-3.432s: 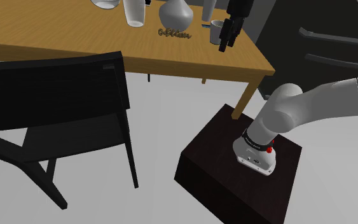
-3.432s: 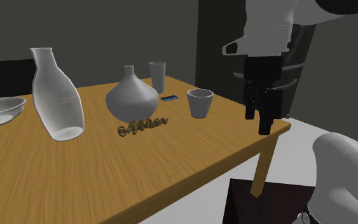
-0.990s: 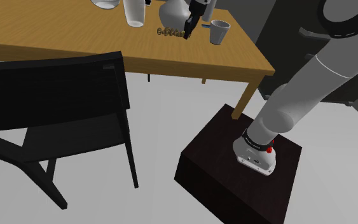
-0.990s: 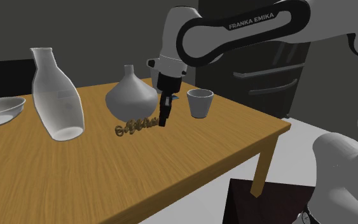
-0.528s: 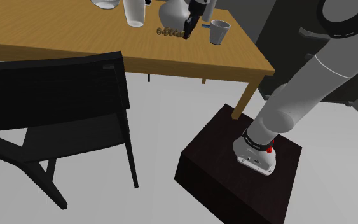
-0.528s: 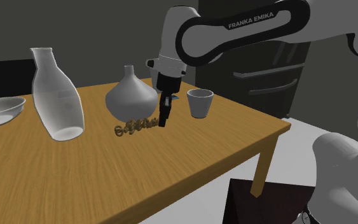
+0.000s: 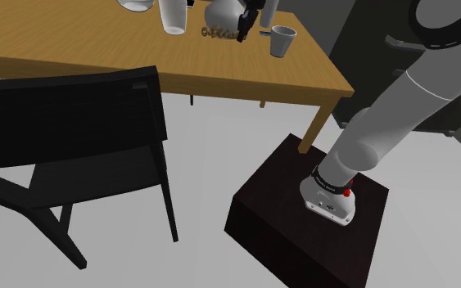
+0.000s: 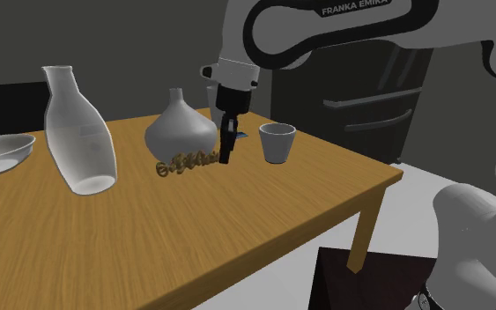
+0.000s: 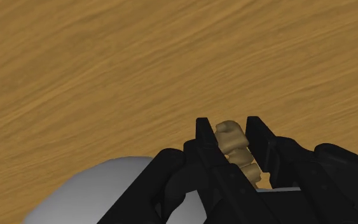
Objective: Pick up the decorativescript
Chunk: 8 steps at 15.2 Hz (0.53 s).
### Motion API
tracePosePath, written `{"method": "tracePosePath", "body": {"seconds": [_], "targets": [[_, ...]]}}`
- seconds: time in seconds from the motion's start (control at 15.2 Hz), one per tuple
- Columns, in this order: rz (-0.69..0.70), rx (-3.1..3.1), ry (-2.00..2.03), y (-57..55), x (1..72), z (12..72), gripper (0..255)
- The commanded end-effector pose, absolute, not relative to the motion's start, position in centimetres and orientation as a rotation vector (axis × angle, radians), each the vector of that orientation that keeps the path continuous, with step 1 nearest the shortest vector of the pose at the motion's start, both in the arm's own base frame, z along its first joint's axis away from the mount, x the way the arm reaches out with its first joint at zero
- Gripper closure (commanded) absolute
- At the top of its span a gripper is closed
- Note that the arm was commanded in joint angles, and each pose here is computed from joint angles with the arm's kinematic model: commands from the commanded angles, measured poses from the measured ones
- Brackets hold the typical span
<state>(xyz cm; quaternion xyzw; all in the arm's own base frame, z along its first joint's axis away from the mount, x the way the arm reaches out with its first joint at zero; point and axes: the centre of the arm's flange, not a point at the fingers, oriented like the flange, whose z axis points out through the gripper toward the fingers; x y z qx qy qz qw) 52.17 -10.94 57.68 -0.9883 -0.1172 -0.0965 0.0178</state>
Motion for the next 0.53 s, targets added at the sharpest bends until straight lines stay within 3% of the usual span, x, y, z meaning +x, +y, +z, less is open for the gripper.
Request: {"method": "tracePosePath", "body": {"seconds": [0.0,0.46], "targets": [[-0.300,-3.070,-0.364,-11.0,52.2,58.8,255],[-0.300,-3.070,-0.364,-11.0,52.2,61.5,255]]}}
